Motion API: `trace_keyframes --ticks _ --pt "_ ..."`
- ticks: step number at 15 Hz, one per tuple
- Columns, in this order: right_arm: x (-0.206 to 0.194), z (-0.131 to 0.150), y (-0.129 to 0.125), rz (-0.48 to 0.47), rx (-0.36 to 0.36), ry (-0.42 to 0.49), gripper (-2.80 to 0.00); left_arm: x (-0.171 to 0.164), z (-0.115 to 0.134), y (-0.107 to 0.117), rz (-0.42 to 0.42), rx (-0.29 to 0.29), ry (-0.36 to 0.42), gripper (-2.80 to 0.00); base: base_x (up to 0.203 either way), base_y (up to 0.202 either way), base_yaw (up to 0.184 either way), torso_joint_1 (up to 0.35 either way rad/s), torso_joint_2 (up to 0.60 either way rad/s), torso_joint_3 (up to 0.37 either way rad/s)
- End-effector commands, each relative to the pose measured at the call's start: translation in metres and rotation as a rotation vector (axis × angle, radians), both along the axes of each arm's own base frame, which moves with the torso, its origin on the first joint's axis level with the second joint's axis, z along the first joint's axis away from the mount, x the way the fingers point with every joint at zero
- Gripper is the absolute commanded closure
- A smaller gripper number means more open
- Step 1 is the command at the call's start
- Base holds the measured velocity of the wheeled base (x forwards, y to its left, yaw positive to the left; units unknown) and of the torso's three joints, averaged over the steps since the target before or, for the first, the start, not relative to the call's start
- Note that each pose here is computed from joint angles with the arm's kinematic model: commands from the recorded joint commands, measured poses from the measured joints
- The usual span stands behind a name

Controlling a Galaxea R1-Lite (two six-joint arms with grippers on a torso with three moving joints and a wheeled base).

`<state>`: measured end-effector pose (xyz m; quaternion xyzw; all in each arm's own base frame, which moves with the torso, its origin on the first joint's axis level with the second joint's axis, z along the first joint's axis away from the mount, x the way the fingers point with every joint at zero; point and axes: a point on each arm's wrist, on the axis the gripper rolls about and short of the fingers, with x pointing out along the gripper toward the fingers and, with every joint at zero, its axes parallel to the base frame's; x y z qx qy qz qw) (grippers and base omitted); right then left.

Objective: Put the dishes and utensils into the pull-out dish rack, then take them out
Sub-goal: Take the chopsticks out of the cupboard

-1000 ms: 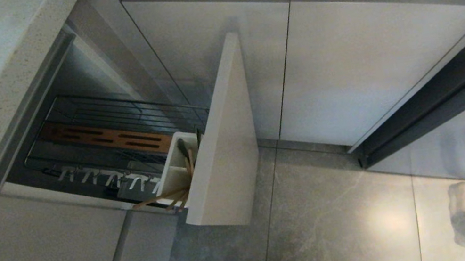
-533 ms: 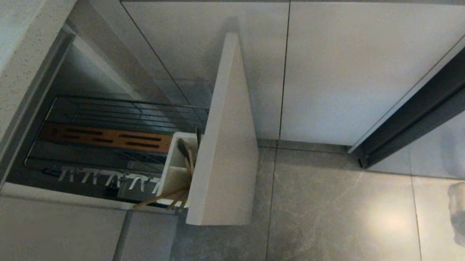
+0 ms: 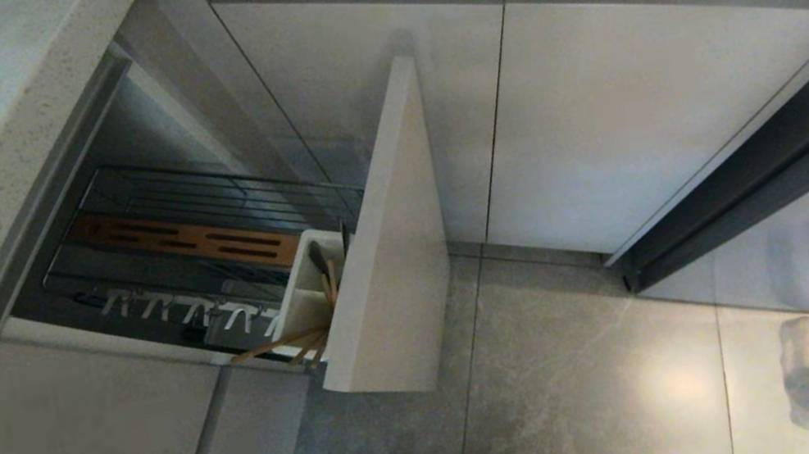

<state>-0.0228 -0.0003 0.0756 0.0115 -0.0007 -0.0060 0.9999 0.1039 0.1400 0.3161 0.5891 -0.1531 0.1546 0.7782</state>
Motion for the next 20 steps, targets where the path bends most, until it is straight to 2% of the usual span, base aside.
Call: trace_keyframes --ticks 1,11,12,13,16,20 --pt "0.0001 0.0001 0.0 0.0 0.0 0.001 0.0 0.005 -0.0002 0.0042 -0.014 0.002 0.006 0.0 0.0 0.0 0.0 0.0 0.0 0.0" --pt "0.0001 0.0001 0.0 0.0 0.0 0.001 0.0 0.009 -0.0036 0.0068 -0.026 -0.02 0.02 0.0 0.0 0.0 0.0 0.0 0.0 0.0" --pt "0.0001 0.0001 0.0 0.0 0.0 0.001 0.0 0.009 -0.0036 0.0068 -0.026 -0.02 0.02 -0.92 0.0 0.0 0.0 0.0 0.0 0.0" --pt "0.0001 0.0001 0.0 0.0 0.0 0.001 0.0 0.009 -0.004 0.0069 -0.027 -0.021 0.021 -2.8 0.0 0.0 0.0 0.0 0.0 0.0" --pt "0.0001 0.0001 0.0 0.0 0.0 0.001 0.0 0.0095 -0.0057 0.0076 -0.028 -0.041 0.034 -2.8 0.0 0.0 0.0 0.0 0.0 0.0" --pt "0.0 0.0 0.0 0.0 0.0 0.0 0.0 0.0089 -0.0046 0.0066 -0.029 -0.039 0.033 -2.8 0.0 0.0 0.0 0.0 0.0 0.0"
